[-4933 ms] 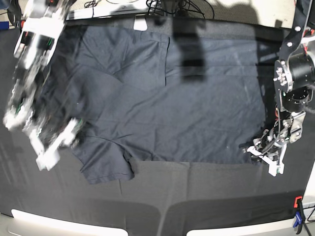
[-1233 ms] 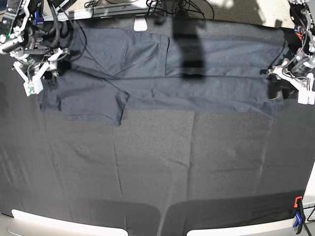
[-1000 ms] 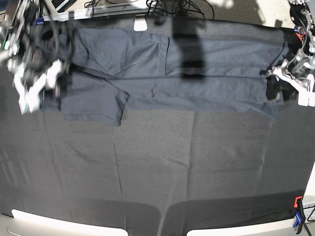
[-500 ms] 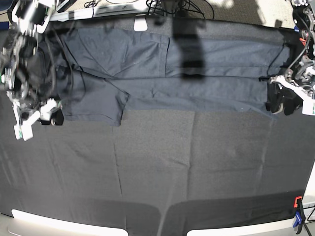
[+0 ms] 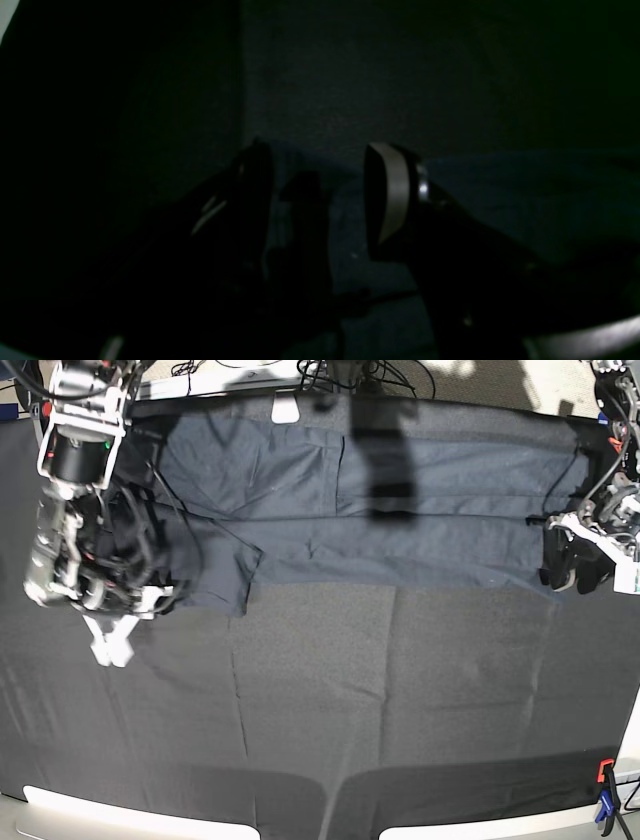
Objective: Layout the t-shirt on the table in an organized manner, then fold the t-shirt properly
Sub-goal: 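Release the folded hem from the right gripper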
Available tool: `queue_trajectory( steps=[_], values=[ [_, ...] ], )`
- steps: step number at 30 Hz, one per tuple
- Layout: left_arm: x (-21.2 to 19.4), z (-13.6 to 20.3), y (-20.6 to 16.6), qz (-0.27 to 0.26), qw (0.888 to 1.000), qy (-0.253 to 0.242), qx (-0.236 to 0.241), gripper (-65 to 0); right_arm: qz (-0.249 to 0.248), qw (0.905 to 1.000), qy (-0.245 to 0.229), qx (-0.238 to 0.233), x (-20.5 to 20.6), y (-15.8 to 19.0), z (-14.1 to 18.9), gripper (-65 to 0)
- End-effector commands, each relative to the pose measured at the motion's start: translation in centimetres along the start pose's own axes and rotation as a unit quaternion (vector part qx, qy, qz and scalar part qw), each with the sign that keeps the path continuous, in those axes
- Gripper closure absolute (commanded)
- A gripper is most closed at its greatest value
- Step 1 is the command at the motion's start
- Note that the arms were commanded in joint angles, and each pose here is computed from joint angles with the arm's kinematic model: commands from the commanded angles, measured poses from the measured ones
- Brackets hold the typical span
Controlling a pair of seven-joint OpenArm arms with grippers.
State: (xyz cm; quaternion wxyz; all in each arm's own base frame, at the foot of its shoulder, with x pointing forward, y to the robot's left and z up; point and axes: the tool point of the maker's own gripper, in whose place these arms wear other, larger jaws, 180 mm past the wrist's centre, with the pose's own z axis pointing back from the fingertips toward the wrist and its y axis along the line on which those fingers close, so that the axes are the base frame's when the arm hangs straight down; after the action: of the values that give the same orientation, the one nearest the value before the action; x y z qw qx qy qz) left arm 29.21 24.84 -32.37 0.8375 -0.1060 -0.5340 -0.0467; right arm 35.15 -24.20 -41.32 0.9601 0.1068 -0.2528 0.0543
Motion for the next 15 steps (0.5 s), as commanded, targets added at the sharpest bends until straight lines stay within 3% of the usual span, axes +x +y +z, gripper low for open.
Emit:
queue_trajectory(
  steps=[1,11,15],
  values=[
    [1.8,0.2,0.1,-0.010,1.000,-0.028,-0.002,-27.7,0.012,0.9996,-0.023,-0.008,2.0,-0.4,1.0,-3.7],
    [2.1,0.2,0.1,-0.010,0.999,-0.036,-0.002,-27.7,0.103,0.9910,-0.068,-0.052,3.3,1.6,5.8,-0.9],
    [2.3,0.2,0.1,-0.009,0.999,-0.040,-0.002,-27.7,0.130,0.9870,-0.085,-0.041,1.8,3.8,7.3,-0.7]
  ],
)
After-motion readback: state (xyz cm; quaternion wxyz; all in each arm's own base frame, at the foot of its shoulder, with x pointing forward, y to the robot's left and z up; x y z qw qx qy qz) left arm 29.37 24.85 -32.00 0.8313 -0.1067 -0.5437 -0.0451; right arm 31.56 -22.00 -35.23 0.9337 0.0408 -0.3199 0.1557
